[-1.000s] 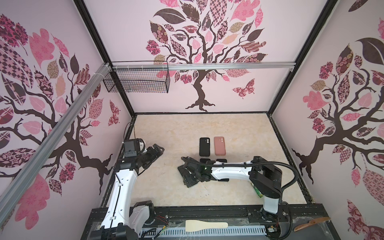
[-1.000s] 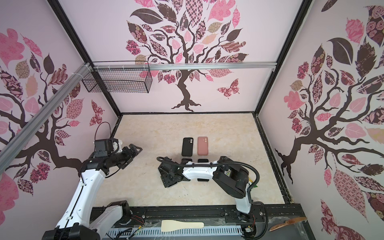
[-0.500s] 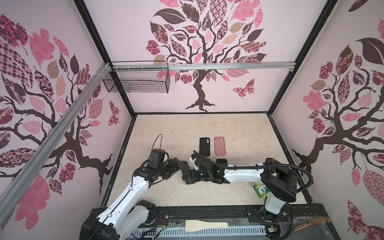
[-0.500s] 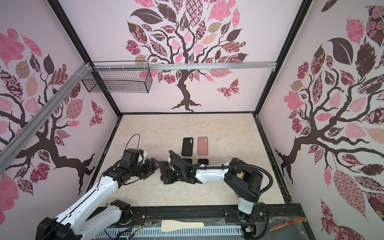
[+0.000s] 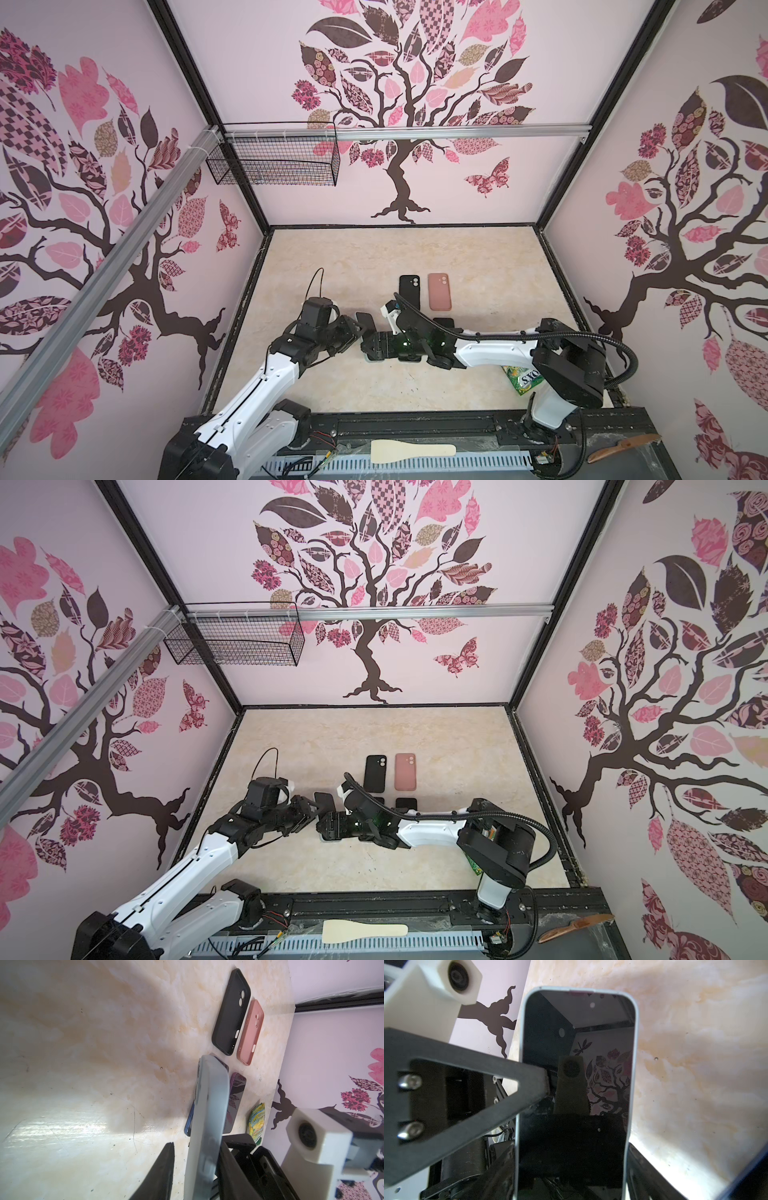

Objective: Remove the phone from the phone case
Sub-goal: 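Raise the phone upright with the right gripper while the left reaches toward it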

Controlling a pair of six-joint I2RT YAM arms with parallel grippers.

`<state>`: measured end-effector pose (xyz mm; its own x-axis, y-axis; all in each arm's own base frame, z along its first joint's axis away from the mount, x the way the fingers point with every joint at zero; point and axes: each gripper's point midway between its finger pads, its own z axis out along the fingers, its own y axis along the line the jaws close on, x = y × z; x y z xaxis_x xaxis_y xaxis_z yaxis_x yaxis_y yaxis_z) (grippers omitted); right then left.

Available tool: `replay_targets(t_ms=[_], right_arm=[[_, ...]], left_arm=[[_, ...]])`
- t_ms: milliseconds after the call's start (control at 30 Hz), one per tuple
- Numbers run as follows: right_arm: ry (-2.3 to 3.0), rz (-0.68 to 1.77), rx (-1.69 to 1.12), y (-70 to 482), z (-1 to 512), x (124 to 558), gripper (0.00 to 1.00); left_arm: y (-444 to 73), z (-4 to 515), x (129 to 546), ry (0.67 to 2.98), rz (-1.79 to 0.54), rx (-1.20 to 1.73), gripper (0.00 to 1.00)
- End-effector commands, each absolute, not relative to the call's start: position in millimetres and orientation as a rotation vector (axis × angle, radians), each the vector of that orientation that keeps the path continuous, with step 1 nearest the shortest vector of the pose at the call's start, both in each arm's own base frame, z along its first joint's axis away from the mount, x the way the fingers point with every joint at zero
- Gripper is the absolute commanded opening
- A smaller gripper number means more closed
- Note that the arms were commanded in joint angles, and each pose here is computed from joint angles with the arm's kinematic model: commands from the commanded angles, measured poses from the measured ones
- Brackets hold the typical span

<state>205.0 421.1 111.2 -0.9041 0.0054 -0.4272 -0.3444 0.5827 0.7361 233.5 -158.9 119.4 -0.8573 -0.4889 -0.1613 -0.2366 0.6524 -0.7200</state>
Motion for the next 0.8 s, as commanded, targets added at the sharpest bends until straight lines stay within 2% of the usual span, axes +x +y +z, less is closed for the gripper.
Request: replay_targets(t_ms=[0,167,500,667,767], right_arm=[[2.318,1.319,-0.191,423,149,221,0.65],[2.302,1.359,-0.170,423,153,224,0.65],[2.231,1.458,-0.240,432,171,217,0.66],[2.251,1.406,-0.231,427,165,220,0.66],[2.243,1.376,-0.242,422,167,220,0.72]], left_arm=[[-161,114,232,2.531,-1.034,-0.556,0.30],[-165,114,232,2.534,-1.043,-0.534,0.20],[-170,107,234,2.554,-1.048,-0.518,0.18],[-170,110,236,2.546,-1.039,-0.502,0.06],[-169,118,238,2.532,-1.017,-0.459,0.00]])
